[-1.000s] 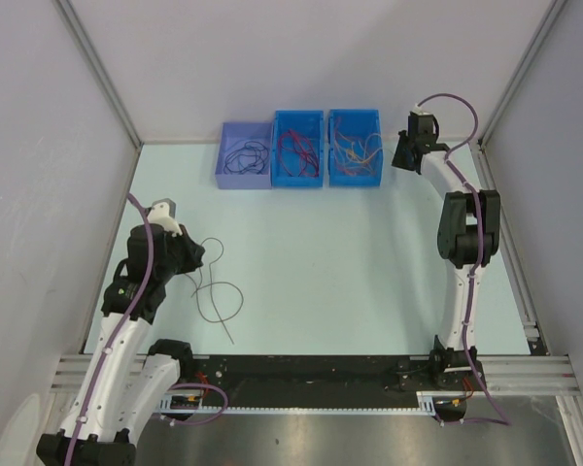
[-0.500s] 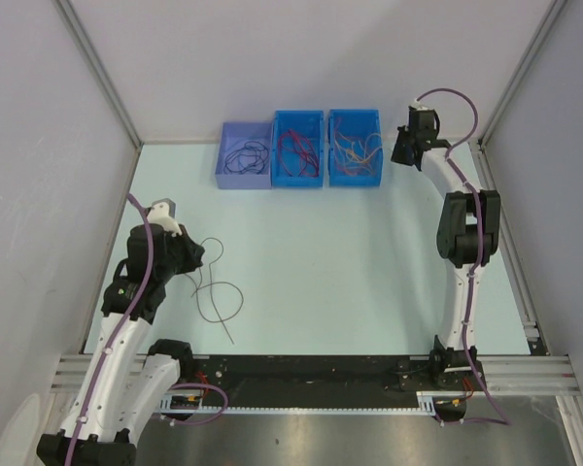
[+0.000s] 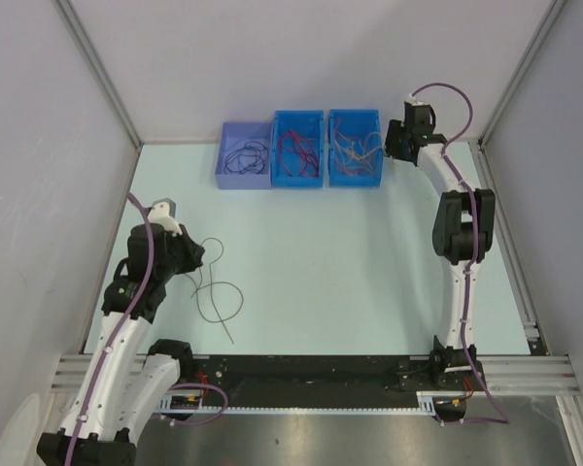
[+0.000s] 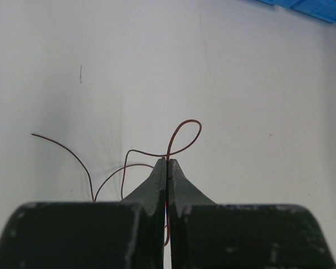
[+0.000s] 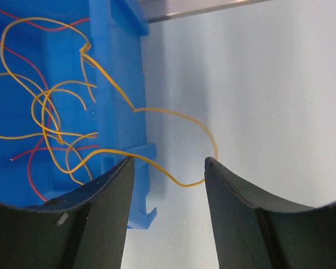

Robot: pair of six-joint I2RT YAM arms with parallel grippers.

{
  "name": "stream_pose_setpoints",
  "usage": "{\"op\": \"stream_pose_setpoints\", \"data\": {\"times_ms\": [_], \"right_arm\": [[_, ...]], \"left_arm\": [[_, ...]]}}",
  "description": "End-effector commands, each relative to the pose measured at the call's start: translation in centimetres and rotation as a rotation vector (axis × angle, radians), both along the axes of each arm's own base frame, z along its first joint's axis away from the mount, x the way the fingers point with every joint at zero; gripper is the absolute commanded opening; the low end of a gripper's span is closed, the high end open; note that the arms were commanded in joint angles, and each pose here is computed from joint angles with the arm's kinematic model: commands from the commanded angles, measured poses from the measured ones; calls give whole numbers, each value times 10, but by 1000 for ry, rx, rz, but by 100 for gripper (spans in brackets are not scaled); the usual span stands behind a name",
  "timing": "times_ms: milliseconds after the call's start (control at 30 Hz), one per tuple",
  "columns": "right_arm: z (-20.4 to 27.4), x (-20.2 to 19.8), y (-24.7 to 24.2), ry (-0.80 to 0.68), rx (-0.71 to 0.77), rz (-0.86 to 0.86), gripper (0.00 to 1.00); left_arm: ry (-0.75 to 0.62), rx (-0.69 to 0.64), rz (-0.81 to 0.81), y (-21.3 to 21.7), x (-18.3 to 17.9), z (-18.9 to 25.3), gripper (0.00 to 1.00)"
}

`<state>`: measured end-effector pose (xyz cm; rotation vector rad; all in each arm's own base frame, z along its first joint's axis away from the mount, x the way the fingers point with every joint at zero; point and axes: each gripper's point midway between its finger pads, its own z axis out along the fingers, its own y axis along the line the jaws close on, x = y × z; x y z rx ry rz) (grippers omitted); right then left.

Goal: Untangle the cables

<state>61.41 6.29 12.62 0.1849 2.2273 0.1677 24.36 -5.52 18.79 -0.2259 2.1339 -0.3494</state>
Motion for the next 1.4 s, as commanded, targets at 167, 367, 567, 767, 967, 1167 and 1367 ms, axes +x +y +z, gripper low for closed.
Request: {"op": "stream_pose_setpoints", "data": {"times_ms": [167,367,567,767,967,1167,1367], "right_arm": [[-21,-1,0,29,-31,29,55],[-24,6,6,7,-9,64,47],[-31,9,9,1,2,85,20],[-15,7,11,-34,7,88,0],[29,2,15,-102,2,91,0],[94,-7,30,-211,-34,105,0],[158,-16,48,-326,-77,95,0]], "left_arm": [[-28,-8,0,1,5,6,0],[-22,-10,-1,1,6,4,0],[-19,-9,-1,1,6,4,0],[-17,-11,-2,1,7,3,0],[-21,-13,-5,0,6,4,0],[-29,-17,-9,-1,6,5,1],[-33,-19,-13,-1,5,7,0]]}}
